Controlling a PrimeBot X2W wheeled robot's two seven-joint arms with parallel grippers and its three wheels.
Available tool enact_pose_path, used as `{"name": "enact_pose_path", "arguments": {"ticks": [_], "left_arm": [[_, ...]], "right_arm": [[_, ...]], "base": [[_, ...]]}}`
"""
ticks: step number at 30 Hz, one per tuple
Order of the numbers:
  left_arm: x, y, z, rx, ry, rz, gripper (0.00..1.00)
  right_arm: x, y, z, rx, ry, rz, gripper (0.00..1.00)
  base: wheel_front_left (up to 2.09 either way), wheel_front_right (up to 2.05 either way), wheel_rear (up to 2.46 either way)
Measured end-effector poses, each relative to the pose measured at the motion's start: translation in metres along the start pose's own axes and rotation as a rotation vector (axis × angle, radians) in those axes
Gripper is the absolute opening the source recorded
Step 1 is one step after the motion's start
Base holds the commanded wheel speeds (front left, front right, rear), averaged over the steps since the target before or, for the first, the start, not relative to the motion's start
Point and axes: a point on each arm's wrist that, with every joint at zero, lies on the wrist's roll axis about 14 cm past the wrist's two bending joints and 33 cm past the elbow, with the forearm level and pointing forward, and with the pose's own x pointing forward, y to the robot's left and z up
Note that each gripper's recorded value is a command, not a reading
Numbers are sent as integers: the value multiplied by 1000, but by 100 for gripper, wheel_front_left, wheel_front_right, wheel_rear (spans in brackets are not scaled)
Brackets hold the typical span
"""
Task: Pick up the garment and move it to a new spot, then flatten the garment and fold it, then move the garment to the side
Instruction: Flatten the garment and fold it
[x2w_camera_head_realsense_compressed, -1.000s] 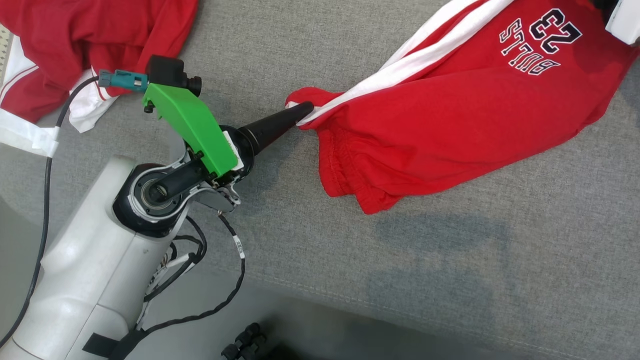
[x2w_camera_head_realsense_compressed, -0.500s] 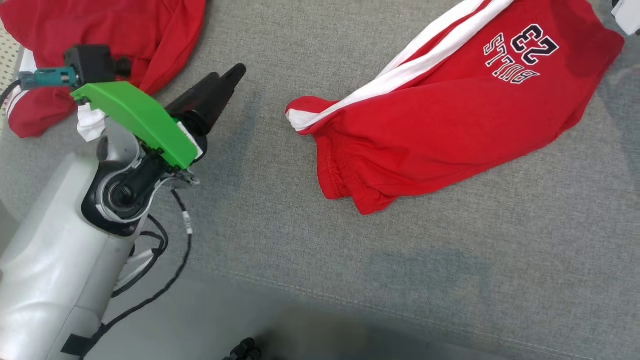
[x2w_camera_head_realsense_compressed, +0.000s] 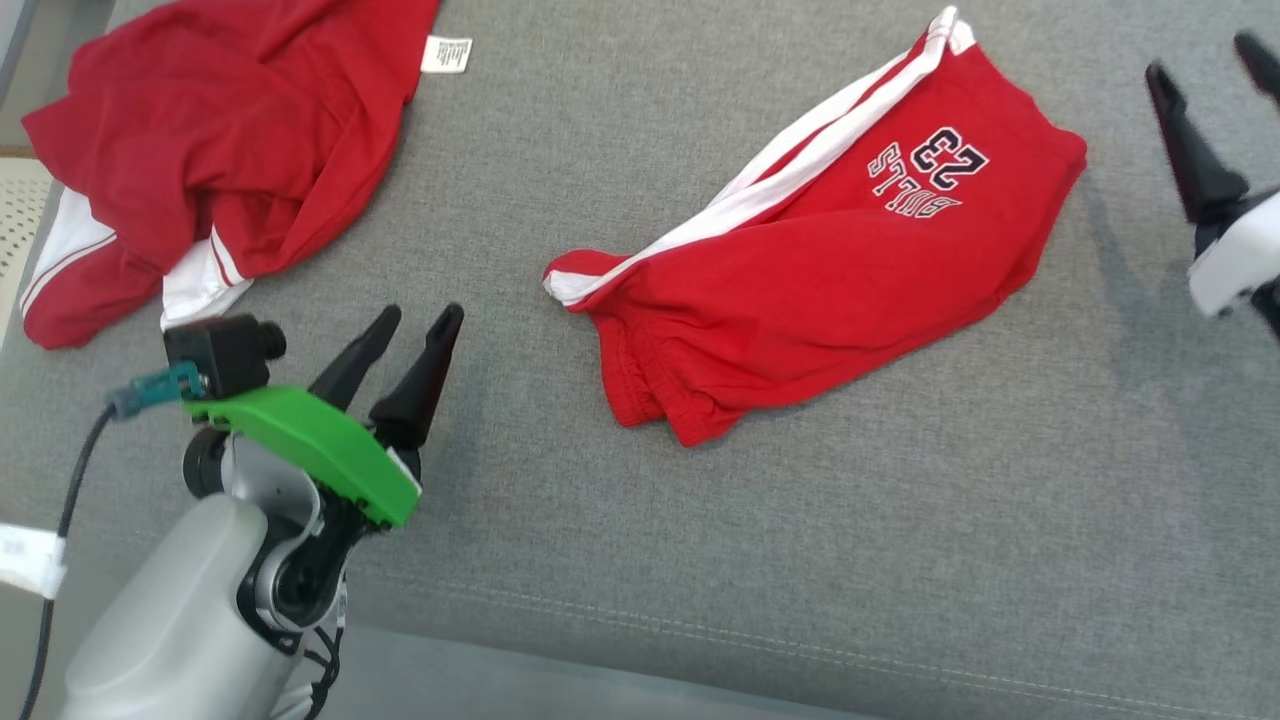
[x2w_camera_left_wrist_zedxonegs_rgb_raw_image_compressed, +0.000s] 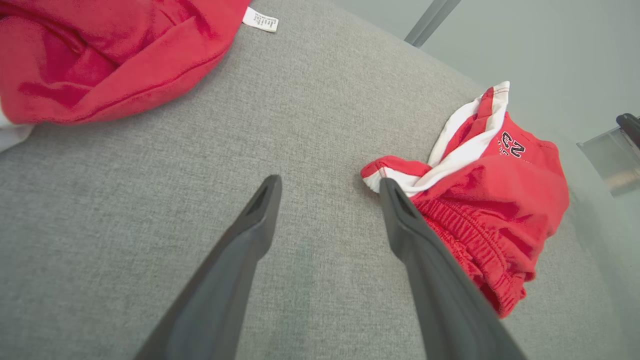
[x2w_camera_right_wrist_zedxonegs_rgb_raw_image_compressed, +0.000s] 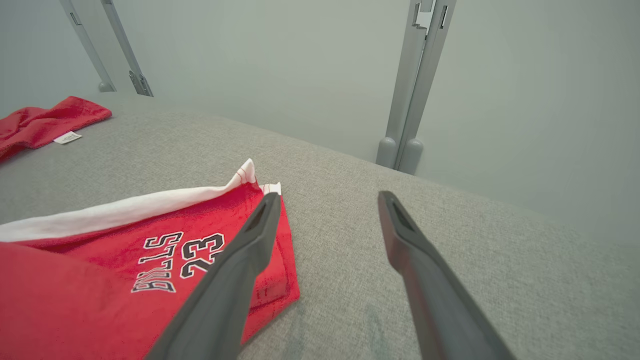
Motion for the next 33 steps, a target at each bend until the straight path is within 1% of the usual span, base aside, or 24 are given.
{"name": "enact_pose_path", "arguments": {"ticks": [2, 5, 7, 10, 13, 15, 17, 24, 29, 33], "left_arm": [[-9, 2, -9, -19, -7, 14, 100], [-22, 3, -26, -38, 9, 39, 100], [-28, -3, -37, -69, 25, 36, 100], [-29, -23, -48, -112, 45, 0, 100], [-24, -53, -55, -159, 72, -71, 100], [-21, -66, -62, -182, 100, -95, 100], [-18, -74, -68, -216, 122, -102, 100], [-8, -75, -71, -236, 151, -90, 100], [-3, -81, -69, -266, 154, -99, 100], [-4, -74, -68, -286, 154, -74, 100]], "right_arm": [[-18, 7, -14, 8, 32, -9, 100], [-38, 23, -26, 55, 68, -9, 100], [-51, 33, -31, 87, 88, -8, 100], [-68, 33, -30, 122, 97, -32, 100], [-79, 20, -24, 131, 86, -69, 100], [-82, 14, -23, 146, 89, -91, 100], [-82, 11, -25, 169, 99, -96, 100], [-57, 13, -37, 269, 149, -77, 100], [-40, 21, -52, 306, 212, -49, 100], [-26, 36, -60, 344, 250, -8, 100]], "base": [[0, 0, 0], [0, 0, 0], [0, 0, 0], [0, 0, 0], [0, 0, 0], [0, 0, 0], [0, 0, 0], [0, 0, 0], [0, 0, 0], [0, 0, 0]]}}
